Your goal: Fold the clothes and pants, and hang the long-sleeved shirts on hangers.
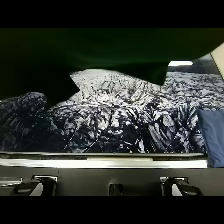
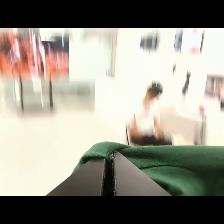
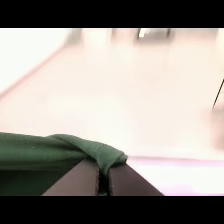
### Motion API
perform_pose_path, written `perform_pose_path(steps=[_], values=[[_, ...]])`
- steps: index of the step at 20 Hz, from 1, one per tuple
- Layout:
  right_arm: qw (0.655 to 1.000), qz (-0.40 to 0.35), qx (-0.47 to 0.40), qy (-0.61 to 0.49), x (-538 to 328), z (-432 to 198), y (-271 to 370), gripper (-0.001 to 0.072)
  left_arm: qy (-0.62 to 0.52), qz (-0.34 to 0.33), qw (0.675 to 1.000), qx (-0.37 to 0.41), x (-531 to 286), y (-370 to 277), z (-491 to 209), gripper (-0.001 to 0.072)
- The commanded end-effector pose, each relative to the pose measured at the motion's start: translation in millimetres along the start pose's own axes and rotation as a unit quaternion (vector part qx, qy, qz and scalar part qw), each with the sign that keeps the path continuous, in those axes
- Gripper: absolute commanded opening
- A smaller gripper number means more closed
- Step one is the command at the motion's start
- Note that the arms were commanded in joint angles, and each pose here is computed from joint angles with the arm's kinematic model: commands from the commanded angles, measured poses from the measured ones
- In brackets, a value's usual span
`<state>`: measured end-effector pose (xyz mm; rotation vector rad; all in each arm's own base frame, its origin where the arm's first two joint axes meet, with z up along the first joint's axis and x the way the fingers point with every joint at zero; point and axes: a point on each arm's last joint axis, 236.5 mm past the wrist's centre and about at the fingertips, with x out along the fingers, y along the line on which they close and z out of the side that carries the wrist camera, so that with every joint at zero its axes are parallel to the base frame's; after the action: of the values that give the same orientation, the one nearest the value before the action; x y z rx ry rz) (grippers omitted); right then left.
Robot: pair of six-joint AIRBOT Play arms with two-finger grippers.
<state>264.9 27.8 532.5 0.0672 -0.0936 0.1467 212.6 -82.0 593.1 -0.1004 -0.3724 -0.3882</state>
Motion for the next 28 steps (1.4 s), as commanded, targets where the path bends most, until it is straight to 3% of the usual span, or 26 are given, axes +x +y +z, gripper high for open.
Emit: perform_pose_path(steps=[1,6,9,13,15,18,22,26,27,28], values=[[0.997,-0.018,0.009,-0.071,-46.8,41.0,7.0,0.0034,-0.097,0.006,0.995,-0.007,-32.2,-14.3,60.8,0.0023],[1.0,-0.023,0.013,-0.01,-28.7,11.4,-0.6,0.0034,-0.01,0.011,1.0,-0.023,1.9,6.5,4.4,0.0023],[0.976,-0.034,0.033,0.211,17.2,-102.2,-25.8,0.0034,0.16,0.025,0.985,-0.059,43.1,45.1,-119.5,0.0024],[0.884,-0.043,0.087,0.458,94.0,-288.5,-73.5,0.0034,0.369,0.059,0.914,-0.161,59.9,99.0,-335.9,0.0025],[0.852,-0.056,0.122,0.505,134.3,-376.6,-96.1,0.0034,0.434,0.095,0.872,-0.205,52.8,123.6,-448.3,0.0024],[0.797,-0.104,0.263,0.533,174.8,-471.2,-103.2,0.0035,0.479,0.132,0.821,-0.282,40.6,134.4,-563.0,0.0025],[0.739,-0.085,0.364,0.56,190.6,-529.1,-78.4,0.0034,0.507,0.132,0.753,-0.398,38.3,105.6,-636.9,0.0025],[0.72,-0.086,0.366,0.584,182.8,-545.7,-76.2,0.0035,0.533,0.118,0.733,-0.406,33.3,80.2,-663.6,0.0027],[0.72,-0.085,0.367,0.583,183.1,-545.1,-75.9,0.0036,0.533,0.119,0.732,-0.407,33.2,80.8,-663.9,0.0047],[0.72,-0.085,0.368,0.582,182.9,-543.3,-75.9,0.0093,0.531,0.119,0.734,-0.407,34.5,83.4,-660.6,0.0124]])
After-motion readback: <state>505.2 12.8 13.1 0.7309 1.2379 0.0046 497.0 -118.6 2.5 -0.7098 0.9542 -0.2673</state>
